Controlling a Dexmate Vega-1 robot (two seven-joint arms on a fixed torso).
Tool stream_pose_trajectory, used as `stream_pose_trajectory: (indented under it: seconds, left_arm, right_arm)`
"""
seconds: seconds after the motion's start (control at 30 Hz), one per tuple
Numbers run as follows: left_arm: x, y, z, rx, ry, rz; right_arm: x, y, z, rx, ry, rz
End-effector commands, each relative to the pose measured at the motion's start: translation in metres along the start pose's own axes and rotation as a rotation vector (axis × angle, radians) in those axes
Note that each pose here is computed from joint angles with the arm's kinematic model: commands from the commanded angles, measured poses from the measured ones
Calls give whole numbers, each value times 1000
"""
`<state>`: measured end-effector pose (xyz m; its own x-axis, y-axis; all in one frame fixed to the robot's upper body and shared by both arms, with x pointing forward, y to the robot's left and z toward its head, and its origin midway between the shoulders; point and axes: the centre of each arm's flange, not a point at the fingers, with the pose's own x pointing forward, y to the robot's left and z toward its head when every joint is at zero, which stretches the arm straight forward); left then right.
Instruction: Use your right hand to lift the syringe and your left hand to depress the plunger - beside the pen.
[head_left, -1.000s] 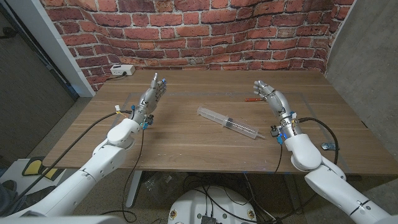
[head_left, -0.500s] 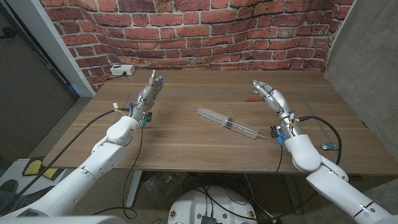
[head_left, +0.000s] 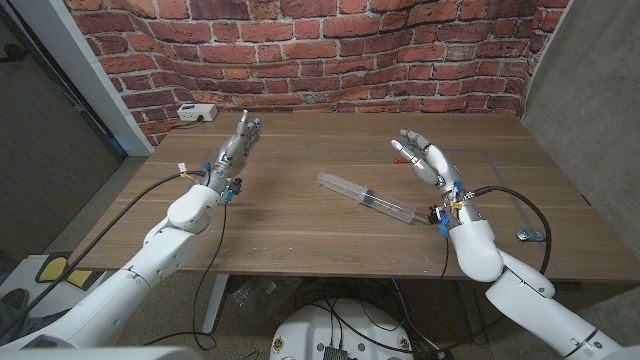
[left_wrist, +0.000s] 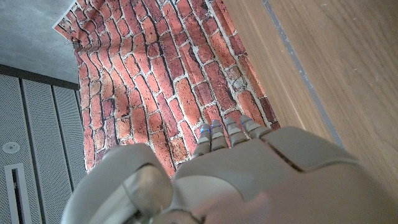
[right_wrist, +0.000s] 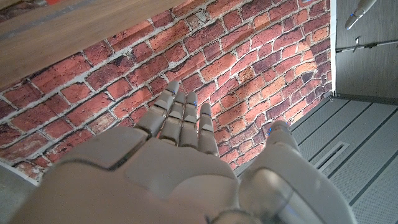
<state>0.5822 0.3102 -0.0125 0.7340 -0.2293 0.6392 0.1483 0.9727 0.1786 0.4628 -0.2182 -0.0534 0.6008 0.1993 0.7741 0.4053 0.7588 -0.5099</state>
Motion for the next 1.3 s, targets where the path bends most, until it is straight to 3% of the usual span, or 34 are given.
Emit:
stream_pose_trajectory:
  seconds: [0.03, 0.4, 0.87, 1.3]
  left_arm:
    - [-1, -5, 8, 39, -6, -33]
    - [1, -11, 8, 20, -27, -45]
    - [-3, -15, 15, 30, -33, -63]
    - [-8, -11, 22, 39, -51, -70]
  right_arm:
    - [-4, 9, 12, -209, -37, -10]
    - [-14, 19, 21, -434, -21, 14]
    - [-25, 32, 20, -548, -21, 66]
    - [-25, 46, 12, -595, 59, 163]
